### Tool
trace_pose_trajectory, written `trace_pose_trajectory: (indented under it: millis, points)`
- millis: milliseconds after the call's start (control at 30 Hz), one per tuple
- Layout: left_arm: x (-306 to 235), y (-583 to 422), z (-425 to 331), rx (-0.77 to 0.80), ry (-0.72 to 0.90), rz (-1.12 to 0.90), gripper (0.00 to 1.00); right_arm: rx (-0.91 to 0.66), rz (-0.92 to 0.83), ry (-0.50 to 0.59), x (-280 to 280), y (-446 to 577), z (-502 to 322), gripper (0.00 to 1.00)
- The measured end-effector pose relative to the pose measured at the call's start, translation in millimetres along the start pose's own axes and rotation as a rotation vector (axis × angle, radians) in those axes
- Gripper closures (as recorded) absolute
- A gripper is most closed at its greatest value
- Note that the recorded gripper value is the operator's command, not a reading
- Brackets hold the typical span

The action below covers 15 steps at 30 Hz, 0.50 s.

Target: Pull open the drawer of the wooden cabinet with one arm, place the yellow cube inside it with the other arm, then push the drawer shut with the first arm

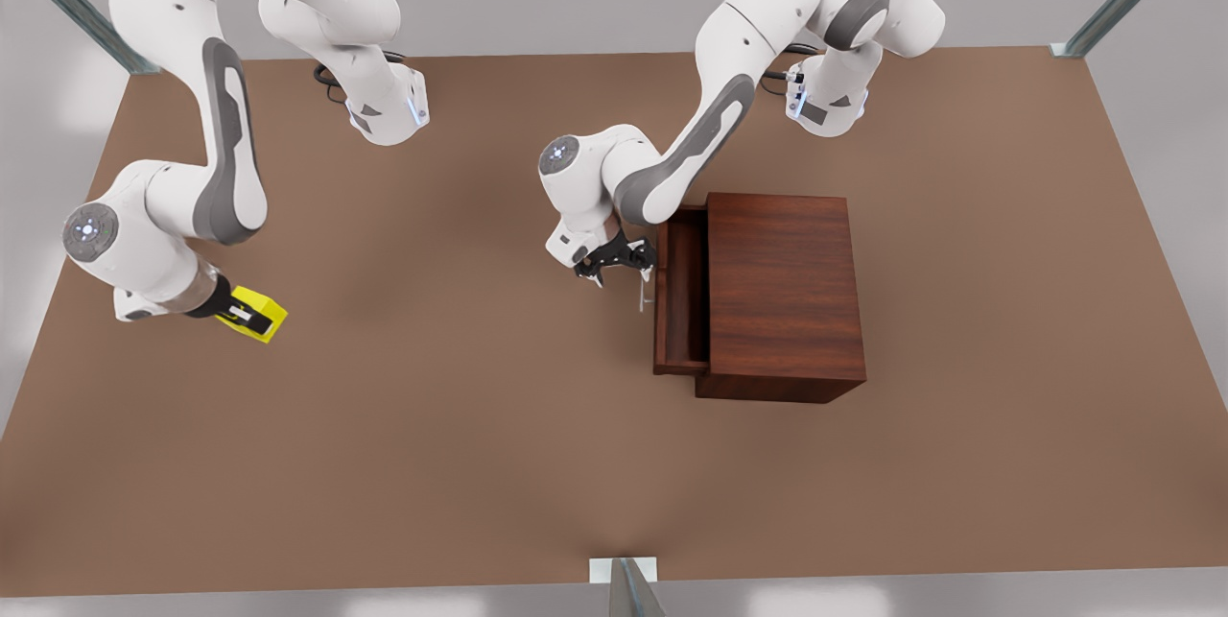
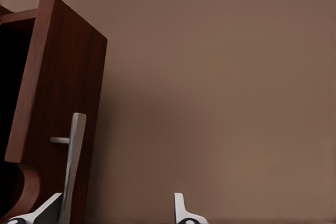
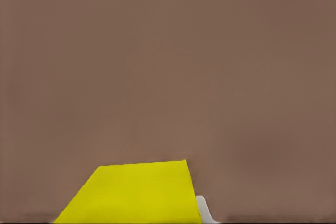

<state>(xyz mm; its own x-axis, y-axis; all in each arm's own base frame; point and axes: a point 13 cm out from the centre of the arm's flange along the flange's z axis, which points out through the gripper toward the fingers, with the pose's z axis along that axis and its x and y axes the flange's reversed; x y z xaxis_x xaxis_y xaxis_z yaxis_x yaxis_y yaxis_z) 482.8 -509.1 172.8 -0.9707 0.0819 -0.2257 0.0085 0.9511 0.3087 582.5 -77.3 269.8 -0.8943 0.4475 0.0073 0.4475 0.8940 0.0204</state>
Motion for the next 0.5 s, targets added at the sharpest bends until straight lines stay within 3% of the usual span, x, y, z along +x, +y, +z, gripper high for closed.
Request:
trace_pose_trajectory:
  millis: [200, 500]
  points:
    - [5, -6, -2, 0.003, -0.002, -0.008, 0.00, 0.025, -0.018, 0.069, 27, 60, -33, 0.32]
    - [9, -20, -9, 0.020, -0.015, -0.025, 0.00, 0.060, 0.081, 0.139, 49, 68, -34, 0.32]
